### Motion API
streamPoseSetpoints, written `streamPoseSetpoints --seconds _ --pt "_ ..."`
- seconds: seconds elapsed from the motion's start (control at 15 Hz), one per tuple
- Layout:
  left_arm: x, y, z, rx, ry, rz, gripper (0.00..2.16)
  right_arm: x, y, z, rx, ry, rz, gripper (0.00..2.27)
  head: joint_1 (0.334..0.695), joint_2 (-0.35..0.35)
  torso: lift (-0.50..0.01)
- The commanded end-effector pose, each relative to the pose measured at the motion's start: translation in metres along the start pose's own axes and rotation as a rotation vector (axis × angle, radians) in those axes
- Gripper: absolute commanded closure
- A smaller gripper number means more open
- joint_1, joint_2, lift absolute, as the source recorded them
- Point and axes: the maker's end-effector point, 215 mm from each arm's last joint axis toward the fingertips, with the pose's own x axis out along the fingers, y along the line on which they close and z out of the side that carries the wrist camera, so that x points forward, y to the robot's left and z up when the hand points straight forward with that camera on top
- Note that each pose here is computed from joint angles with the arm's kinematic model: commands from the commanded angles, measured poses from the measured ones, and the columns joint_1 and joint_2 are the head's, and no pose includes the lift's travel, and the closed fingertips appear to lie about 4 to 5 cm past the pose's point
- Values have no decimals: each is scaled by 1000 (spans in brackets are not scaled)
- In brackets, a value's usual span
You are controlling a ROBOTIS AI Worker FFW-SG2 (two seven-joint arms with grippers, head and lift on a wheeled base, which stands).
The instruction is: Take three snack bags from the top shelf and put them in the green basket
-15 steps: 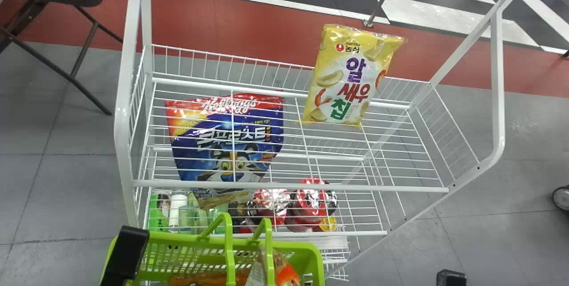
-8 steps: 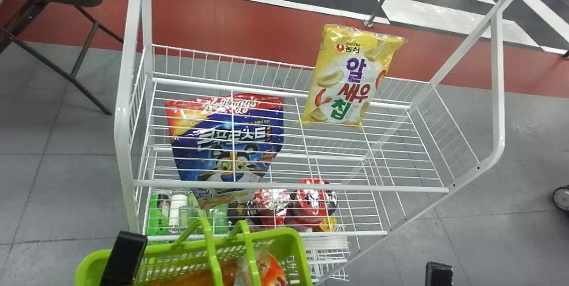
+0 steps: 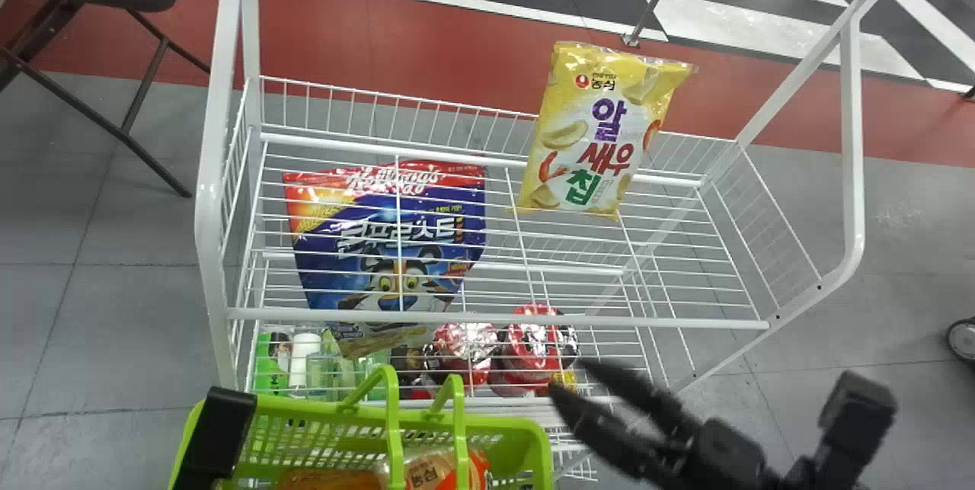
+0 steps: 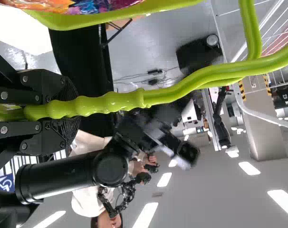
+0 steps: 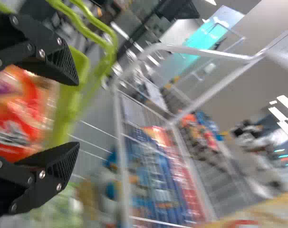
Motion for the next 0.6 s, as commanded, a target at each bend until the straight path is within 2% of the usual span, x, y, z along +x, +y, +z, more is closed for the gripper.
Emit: streamPoseSetpoints --seconds 0.0,0.13,0.27,0.47,0.53 --pt "2 2 -1 8 13 12 1605 14 8 64 -200 -211 -55 66 695 -350 -28" --pt "1 4 -2 10 16 27 1609 39 19 83 -295 -250 -142 66 695 -350 -28" --pt "0 5 -4 7 17 29 1609 59 22 82 -326 -229 -246 66 695 -350 -28" --pt "2 4 -6 4 20 25 1609 66 4 57 -260 -160 -390 56 695 -350 -28" --pt "2 4 -7 1 20 22 1609 65 2 46 -237 -128 -393 56 695 -350 -28"
